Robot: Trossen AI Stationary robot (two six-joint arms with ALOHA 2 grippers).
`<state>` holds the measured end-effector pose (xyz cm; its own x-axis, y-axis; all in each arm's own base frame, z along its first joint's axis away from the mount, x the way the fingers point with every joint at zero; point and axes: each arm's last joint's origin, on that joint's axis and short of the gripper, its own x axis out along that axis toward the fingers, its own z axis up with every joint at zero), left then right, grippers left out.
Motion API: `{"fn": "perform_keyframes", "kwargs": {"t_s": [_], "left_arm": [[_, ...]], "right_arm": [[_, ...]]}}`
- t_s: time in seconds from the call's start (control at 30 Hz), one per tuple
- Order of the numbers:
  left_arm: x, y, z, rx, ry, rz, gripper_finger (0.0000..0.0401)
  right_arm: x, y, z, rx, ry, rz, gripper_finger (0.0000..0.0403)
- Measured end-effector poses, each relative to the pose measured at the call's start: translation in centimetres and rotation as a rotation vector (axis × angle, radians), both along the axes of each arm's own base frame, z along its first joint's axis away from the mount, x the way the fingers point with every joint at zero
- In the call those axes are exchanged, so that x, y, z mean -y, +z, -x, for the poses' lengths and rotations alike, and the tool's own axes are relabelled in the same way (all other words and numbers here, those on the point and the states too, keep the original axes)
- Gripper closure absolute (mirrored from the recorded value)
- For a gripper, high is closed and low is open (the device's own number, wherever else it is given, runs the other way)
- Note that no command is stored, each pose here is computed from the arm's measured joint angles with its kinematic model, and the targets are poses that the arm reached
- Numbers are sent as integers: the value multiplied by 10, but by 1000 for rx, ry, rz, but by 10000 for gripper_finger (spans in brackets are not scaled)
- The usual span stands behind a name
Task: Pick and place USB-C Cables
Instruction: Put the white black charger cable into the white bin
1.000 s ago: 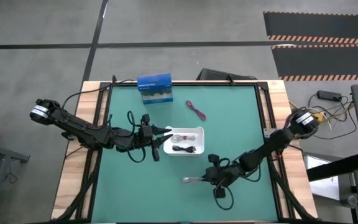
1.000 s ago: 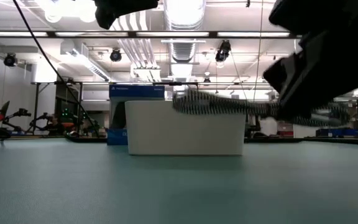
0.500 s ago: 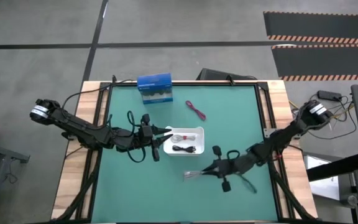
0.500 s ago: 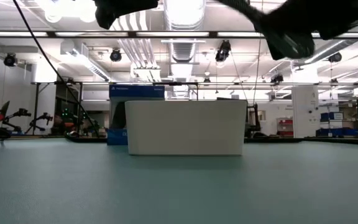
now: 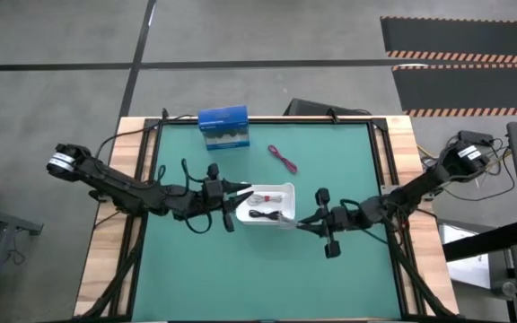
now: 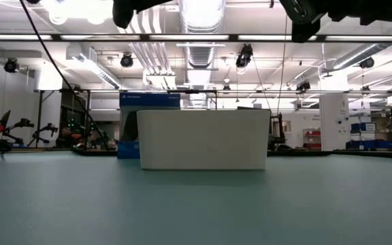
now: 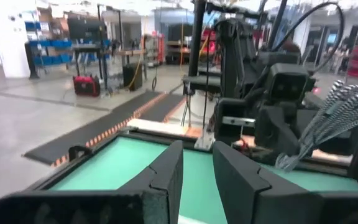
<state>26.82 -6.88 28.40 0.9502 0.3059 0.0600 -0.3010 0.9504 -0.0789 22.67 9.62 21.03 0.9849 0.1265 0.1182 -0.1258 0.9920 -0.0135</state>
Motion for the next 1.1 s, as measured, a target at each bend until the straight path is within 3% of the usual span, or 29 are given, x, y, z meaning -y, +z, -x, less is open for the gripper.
{"fn": "perform_keyframes", "kwargs": {"t_s": [0.47,0.63,1.1], "left_arm": [[14,-24,-38,182,-74,6,328],[21,-30,-52,262,-175,4,328],[31,-33,-93,278,-178,3,328]], "right_arm": [[15,10,-4,94,-64,-34,385],[17,10,-5,95,-72,-38,385],[17,10,-5,97,-71,-39,385]]}}
